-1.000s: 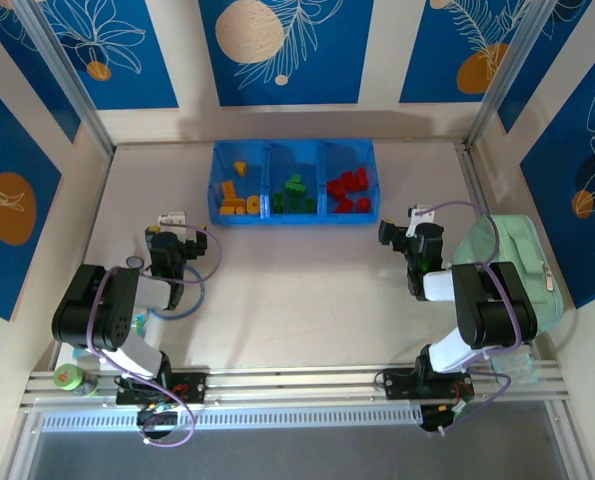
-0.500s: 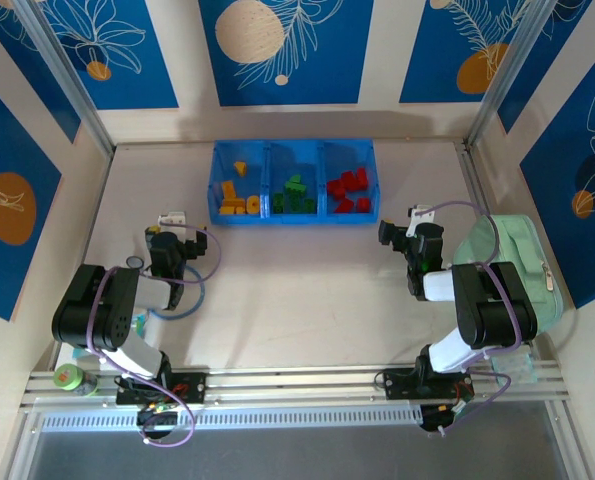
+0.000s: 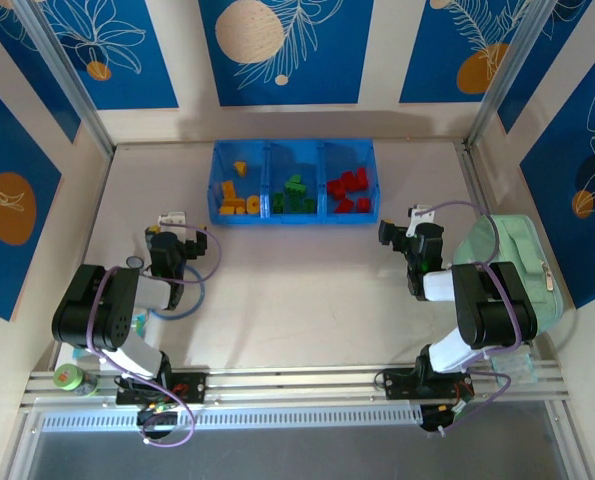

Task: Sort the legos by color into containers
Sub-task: Reset both arms

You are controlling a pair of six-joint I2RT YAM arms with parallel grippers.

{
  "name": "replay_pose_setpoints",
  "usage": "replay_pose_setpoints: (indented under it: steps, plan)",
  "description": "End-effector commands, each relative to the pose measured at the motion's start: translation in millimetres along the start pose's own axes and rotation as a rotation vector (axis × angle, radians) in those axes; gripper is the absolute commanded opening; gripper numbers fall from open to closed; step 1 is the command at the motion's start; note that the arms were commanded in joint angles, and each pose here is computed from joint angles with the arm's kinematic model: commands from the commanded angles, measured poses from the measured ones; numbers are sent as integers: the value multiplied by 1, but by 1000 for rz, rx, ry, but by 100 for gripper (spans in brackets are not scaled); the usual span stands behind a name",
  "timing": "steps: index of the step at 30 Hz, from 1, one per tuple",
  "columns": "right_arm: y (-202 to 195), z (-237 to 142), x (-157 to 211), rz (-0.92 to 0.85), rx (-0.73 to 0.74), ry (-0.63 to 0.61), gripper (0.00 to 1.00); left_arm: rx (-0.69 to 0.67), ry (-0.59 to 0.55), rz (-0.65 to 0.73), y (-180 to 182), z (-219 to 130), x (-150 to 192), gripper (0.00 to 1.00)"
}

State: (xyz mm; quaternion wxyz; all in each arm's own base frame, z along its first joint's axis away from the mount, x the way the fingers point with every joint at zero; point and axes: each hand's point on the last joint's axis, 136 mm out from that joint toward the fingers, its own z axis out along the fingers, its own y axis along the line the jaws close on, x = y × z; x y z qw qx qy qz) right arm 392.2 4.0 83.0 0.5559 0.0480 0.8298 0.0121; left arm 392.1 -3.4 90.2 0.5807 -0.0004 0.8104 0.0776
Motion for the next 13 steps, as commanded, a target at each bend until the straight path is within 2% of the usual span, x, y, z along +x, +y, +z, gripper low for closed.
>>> replay_pose_setpoints:
  steps: [1,13]
  plan:
    - [3,-1,-12,8,-15,-35,99,9,-14,-14,1,-1,-4,100]
    - [3,-1,-12,8,-15,-34,99,14,-13,-16,0,-1,-4,100]
